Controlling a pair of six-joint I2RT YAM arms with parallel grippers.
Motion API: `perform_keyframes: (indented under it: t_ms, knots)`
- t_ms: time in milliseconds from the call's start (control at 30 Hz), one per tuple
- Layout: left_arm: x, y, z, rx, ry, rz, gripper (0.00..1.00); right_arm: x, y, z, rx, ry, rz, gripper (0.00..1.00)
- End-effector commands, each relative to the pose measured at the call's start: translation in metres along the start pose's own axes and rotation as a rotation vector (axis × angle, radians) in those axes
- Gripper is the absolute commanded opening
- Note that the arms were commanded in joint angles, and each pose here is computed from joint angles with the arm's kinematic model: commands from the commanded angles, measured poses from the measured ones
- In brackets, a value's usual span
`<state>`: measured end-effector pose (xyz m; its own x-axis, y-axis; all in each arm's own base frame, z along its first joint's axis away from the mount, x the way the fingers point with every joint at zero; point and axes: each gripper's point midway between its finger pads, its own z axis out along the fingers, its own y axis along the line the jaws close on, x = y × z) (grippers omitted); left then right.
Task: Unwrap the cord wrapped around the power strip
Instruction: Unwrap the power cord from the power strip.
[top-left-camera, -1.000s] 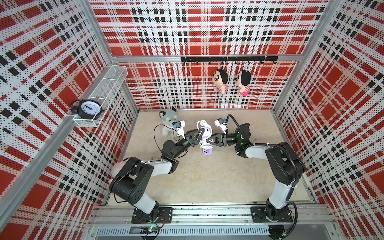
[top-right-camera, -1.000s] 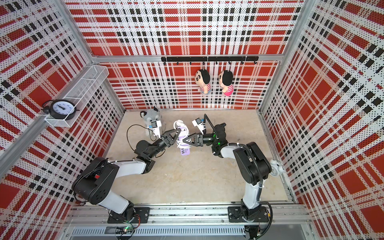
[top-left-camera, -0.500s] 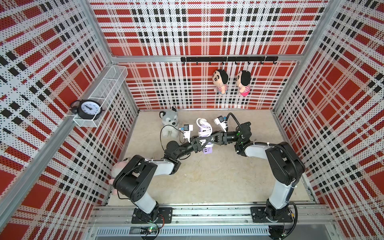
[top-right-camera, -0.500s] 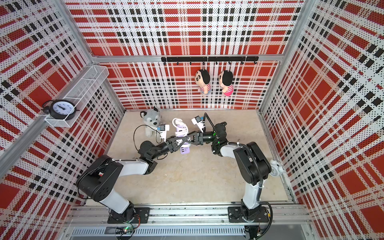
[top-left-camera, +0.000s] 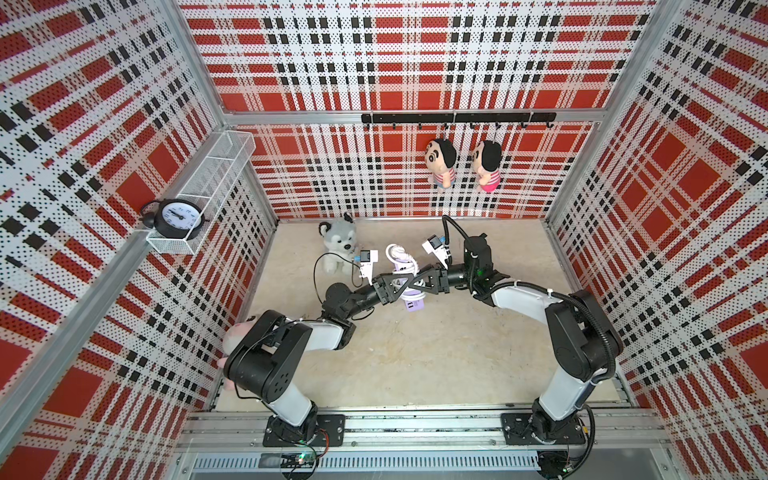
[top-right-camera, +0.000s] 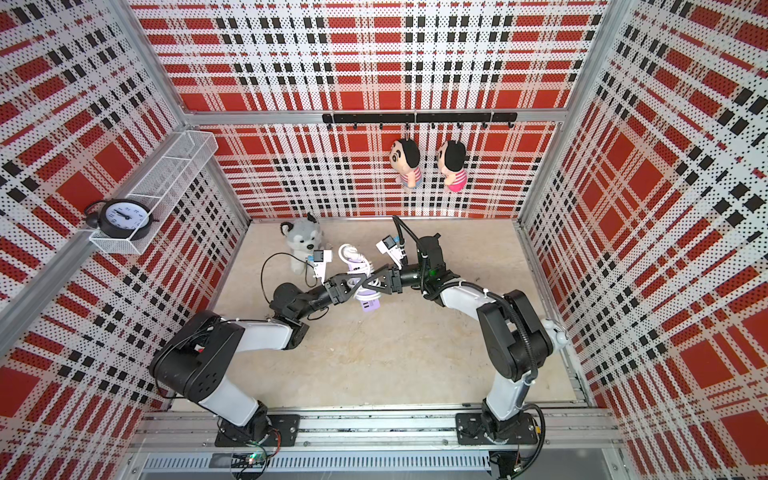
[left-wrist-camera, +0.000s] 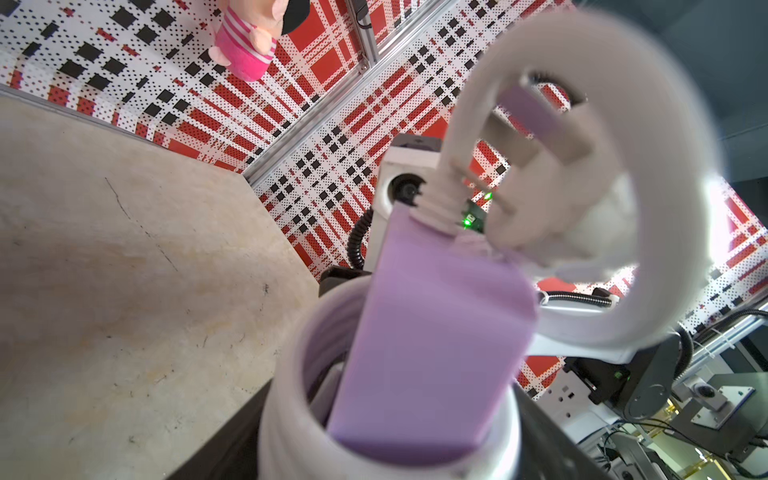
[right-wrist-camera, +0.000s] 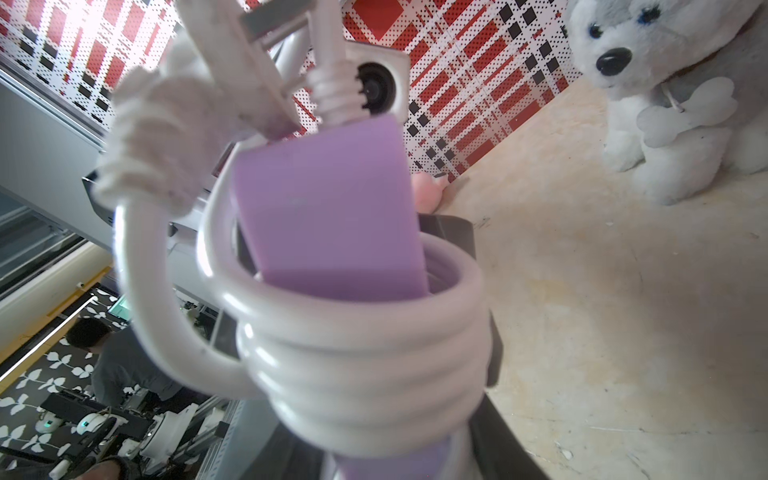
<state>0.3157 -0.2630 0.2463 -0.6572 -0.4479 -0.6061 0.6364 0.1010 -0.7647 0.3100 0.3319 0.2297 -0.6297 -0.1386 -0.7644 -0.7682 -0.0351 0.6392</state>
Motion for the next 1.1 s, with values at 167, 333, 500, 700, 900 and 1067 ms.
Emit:
perform_keyframes:
  t_ms: [167, 333, 500, 700, 900, 1067]
  knots:
    - [-0.013, -0.028, -0.007, 0.141, -0.037, 0.019, 0.52, -0.003, 0.007, -0.002, 0.008, 0.022, -0.069, 0.0]
    - [-0.014, -0.024, -0.006, 0.156, -0.052, -0.01, 0.29, 0.001, 0.001, -0.005, 0.058, 0.055, -0.071, 0.22]
    - [-0.013, -0.005, -0.01, 0.093, -0.074, -0.038, 0.16, -0.014, -0.024, -0.038, 0.275, 0.045, -0.092, 0.68]
    - [-0.01, 0.034, -0.01, -0.094, -0.086, -0.033, 0.0, -0.036, -0.034, -0.08, 0.528, 0.047, -0.139, 0.7]
    - [0.003, 0.059, 0.0, -0.255, -0.042, 0.016, 0.0, -0.062, -0.019, -0.068, 0.518, 0.03, -0.192, 0.42]
    - [0.019, 0.065, 0.012, -0.281, 0.031, 0.031, 0.0, -0.074, -0.013, -0.042, 0.457, 0.066, -0.253, 0.47]
